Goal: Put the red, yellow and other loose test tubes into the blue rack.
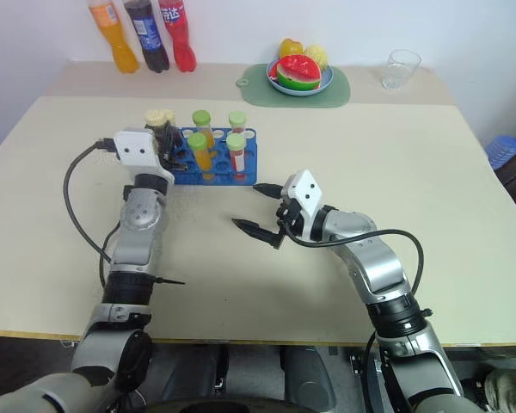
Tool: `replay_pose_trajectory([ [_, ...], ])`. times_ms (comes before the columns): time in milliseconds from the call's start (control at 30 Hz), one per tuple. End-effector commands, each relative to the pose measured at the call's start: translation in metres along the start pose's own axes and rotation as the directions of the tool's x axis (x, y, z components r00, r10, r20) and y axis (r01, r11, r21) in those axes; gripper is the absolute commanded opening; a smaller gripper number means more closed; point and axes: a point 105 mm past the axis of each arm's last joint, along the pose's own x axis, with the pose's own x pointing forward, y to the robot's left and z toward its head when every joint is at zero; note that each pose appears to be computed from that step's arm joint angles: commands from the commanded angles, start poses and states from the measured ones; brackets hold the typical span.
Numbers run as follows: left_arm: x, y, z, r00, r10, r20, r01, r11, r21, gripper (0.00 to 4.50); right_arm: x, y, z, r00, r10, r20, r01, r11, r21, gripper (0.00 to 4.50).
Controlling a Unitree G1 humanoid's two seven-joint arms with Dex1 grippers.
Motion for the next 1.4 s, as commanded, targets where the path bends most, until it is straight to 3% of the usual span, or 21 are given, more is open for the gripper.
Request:
replay_pose_trajectory([
  [33, 0.004, -0.004, 0.004, 1.000, -0.012, 0.024, 0.011, 1.000, 0.006, 0.78, -0.002, 0.001, 0.016, 0.999, 0.002, 0.046, 0.000, 0.999, -0.044, 4.50],
  [467, -0.005, 0.010, 0.001, 0.999, 0.037, 0.023, -0.039, 0.995, 0.092, 0.78, -0.004, 0.001, 0.015, 0.999, 0.002, 0.037, -0.001, 0.999, -0.043, 4.50],
  [933, -0.004, 0.009, -0.008, 0.998, 0.057, -0.008, -0.057, 0.998, -0.028, 0.78, -0.003, 0.001, 0.016, 0.999, 0.012, 0.038, -0.010, 0.999, -0.047, 4.50],
  [1167, -0.011, 0.011, 0.004, 0.997, 0.057, 0.046, -0.053, 0.996, -0.073, 4.16, -0.012, -0.004, 0.019, 0.999, -0.003, 0.034, 0.005, 0.998, -0.057, 4.50],
  [1267, -0.020, 0.028, 0.022, 0.995, 0.057, 0.084, -0.050, 0.995, -0.083, 4.16, -0.026, -0.016, 0.024, 0.999, -0.049, 0.024, 0.051, 0.996, -0.075, 4.50],
  [1400, -0.042, 0.054, 0.045, 0.996, -0.074, 0.056, 0.078, 0.994, -0.077, 4.16, -0.068, -0.047, 0.027, 0.984, -0.175, -0.037, 0.170, 0.979, -0.109, 4.50],
])
